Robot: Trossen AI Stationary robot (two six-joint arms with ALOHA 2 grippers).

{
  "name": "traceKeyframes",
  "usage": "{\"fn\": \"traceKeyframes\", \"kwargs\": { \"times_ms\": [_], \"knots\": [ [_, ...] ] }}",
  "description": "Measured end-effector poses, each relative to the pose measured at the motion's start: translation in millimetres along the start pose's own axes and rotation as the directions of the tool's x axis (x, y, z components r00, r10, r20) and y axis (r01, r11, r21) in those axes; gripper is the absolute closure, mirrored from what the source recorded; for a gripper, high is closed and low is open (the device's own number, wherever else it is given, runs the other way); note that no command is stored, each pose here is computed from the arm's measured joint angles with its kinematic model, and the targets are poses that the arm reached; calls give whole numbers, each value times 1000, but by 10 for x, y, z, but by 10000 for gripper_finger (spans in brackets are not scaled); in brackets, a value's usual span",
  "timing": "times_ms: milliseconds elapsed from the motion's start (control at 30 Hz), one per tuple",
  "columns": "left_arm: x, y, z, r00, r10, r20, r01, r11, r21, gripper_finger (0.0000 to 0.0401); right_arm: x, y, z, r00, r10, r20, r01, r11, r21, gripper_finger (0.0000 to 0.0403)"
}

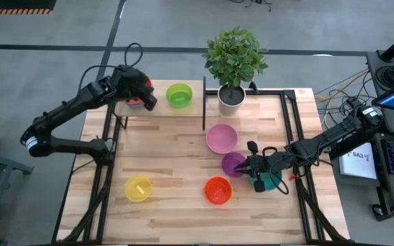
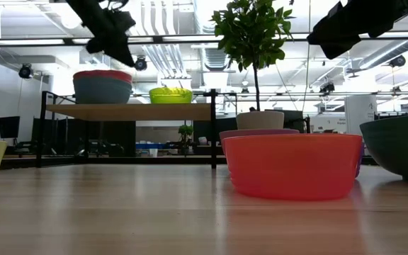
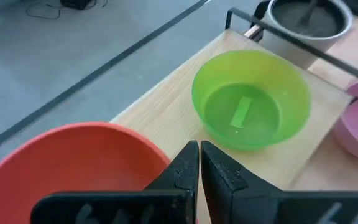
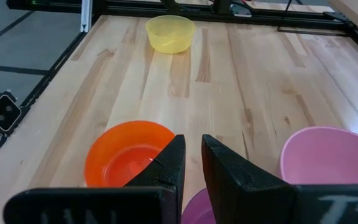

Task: Place and stack bowls onto a shelf
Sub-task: Stack the orange bowl on top of the blue bowl on the shelf, then stack the transparent violet bowl on top of the transparent green bowl on the shelf

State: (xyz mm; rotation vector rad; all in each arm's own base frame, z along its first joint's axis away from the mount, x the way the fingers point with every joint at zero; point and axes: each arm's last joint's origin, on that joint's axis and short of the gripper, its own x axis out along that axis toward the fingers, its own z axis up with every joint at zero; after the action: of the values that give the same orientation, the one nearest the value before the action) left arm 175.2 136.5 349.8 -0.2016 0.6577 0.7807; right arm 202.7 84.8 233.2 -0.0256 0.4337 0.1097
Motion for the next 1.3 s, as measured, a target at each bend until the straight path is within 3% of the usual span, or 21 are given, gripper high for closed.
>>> {"fn": "traceKeyframes", "kwargs": {
  "times_ms": [333,700,933,1100,1300],
  "knots": [
    [315,-36,-57,995,23,-97,-21,1000,18,401,0,0,0,1000,1,0,-1,1000,2,360],
    [118,-48,99,999,8,-31,-7,999,31,401,0,0,0,1000,0,0,0,1000,20,360],
    [-172,-346,16,987,-148,55,146,988,45,401,-1,-26,3,996,-88,12,86,989,123,360],
    [-299,-726,-143,933,-323,158,306,944,124,401,7,-88,19,988,-154,14,148,968,202,360],
    [-357,-1062,-367,876,-390,283,349,918,187,401,9,-167,138,990,-140,26,126,948,292,360]
  ]
}}
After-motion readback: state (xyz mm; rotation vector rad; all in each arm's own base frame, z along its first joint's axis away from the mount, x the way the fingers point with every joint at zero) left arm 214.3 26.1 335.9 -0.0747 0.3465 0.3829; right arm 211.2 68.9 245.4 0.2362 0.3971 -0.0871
